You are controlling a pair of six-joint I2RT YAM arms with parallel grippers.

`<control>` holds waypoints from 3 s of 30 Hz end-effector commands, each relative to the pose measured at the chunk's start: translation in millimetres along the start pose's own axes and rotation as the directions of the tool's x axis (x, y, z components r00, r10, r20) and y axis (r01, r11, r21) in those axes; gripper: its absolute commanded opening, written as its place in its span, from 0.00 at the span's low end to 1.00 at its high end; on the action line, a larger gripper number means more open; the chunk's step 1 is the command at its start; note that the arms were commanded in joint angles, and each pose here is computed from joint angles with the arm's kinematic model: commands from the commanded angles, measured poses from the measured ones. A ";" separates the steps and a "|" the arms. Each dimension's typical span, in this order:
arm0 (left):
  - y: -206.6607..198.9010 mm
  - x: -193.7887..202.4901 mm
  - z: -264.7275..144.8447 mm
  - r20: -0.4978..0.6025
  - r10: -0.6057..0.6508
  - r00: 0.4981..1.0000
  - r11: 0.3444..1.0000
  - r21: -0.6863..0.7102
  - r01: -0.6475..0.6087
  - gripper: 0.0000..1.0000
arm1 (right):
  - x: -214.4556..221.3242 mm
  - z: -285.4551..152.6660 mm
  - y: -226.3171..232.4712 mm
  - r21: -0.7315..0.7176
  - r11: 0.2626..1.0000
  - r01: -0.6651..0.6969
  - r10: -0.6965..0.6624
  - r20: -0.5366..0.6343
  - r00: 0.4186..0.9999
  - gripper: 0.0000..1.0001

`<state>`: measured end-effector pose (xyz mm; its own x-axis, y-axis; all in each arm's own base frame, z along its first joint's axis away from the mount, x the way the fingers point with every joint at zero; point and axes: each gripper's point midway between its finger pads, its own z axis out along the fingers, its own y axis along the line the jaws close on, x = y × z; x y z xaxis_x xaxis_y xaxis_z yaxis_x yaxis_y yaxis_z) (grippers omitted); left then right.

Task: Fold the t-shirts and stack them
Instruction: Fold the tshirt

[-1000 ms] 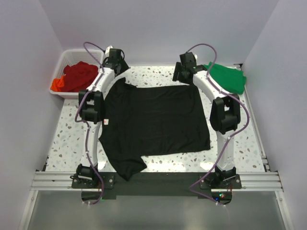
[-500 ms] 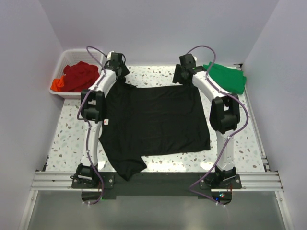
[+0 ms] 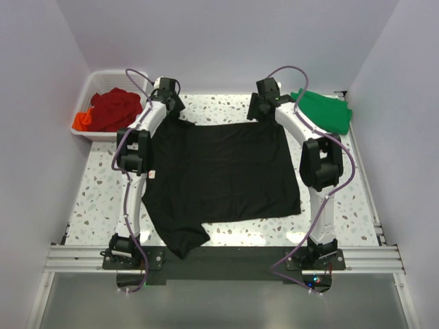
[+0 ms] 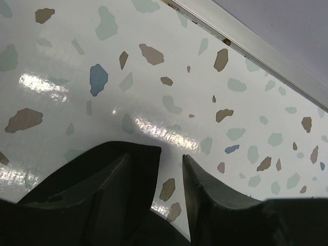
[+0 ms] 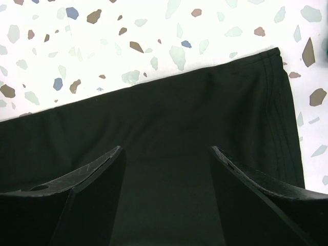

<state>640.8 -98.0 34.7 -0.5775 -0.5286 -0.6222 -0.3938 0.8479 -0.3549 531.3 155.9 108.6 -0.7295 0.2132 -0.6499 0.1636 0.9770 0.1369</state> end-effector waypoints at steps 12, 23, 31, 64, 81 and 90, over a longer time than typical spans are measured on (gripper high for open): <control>43.6 17.5 14.3 -0.027 0.052 0.998 0.983 -0.174 -0.056 0.18 | 0.4 -1.6 -9.1 0.027 1.000 0.003 -0.003 0.017 1.000 0.69; 22.8 4.1 9.9 0.012 0.078 0.997 0.994 -0.074 -0.077 0.00 | 6.0 -0.4 -8.7 0.019 1.000 0.002 -0.002 0.003 1.000 0.68; -12.7 -32.1 -20.4 0.128 0.059 0.990 0.998 0.024 -0.063 0.00 | 5.5 -0.5 -11.7 0.033 0.999 -0.001 0.001 0.003 1.000 0.68; 2.0 -55.2 -116.4 0.194 0.059 0.979 0.998 -0.032 -0.053 0.00 | -34.4 41.4 -58.8 0.123 0.980 -0.159 0.165 -0.042 0.985 0.75; -0.6 -49.6 -134.3 0.179 0.073 0.981 0.997 -0.009 -0.073 0.00 | -21.9 79.6 -90.0 0.182 0.969 -0.167 0.180 -0.059 0.982 0.69; 2.0 -42.7 -139.3 0.165 0.077 0.983 0.997 -0.007 -0.077 0.00 | -14.9 91.9 -92.6 0.192 0.969 -0.154 0.171 -0.075 0.982 0.59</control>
<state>567.0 -75.4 118.6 -0.5276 -0.4562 -0.7166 -0.3947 0.8786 -0.2688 582.2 61.1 30.0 -0.7492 0.3812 -0.5416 0.4054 0.9106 0.0801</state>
